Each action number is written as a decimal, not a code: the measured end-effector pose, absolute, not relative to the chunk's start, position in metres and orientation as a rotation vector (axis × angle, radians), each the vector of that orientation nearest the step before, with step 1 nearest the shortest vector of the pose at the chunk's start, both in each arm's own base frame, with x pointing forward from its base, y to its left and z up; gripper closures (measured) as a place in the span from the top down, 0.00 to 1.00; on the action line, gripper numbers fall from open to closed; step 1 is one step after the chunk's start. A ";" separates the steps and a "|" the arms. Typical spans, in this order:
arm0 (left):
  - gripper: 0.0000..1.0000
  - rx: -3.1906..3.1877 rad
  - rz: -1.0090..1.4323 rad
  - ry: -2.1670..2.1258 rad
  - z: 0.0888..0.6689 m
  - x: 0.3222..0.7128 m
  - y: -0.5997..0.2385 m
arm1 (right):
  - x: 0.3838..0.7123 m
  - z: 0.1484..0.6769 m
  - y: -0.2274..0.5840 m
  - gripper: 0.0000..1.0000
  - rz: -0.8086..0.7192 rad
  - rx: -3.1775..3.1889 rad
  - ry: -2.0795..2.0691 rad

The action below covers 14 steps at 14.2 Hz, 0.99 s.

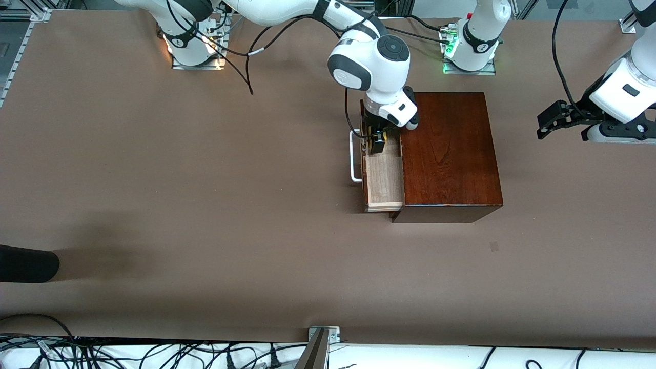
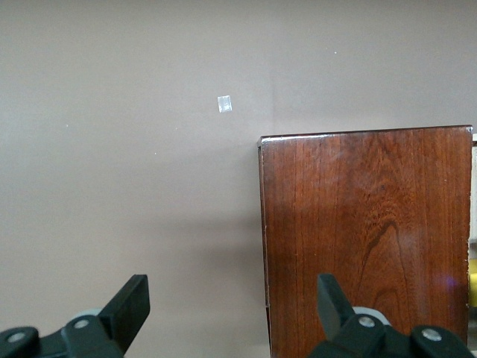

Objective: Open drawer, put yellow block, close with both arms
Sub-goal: 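Lower the cube into the drawer and open the right gripper, then lift the right gripper away from the drawer and retract it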

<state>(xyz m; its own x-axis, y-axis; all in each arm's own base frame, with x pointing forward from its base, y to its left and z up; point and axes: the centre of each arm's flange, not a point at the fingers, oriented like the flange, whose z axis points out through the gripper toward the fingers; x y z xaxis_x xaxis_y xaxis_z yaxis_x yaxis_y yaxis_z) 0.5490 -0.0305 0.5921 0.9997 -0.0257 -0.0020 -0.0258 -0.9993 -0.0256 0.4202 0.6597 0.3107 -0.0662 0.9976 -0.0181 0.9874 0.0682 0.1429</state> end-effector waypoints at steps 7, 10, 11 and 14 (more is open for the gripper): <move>1.00 -3.116 0.003 0.041 0.592 0.549 -0.031 | 0.437 0.411 0.653 1.00 0.318 2.218 2.100; 1.00 -3.115 0.009 0.050 0.592 0.548 -0.032 | 0.470 0.475 0.608 1.00 0.316 2.349 2.007; 1.00 -3.115 0.023 0.068 0.591 0.547 -0.035 | 0.487 0.497 0.586 1.00 0.333 2.410 1.966; 1.00 -3.136 0.117 0.215 0.596 0.539 -0.056 | 0.531 0.557 0.509 1.00 0.357 2.541 1.819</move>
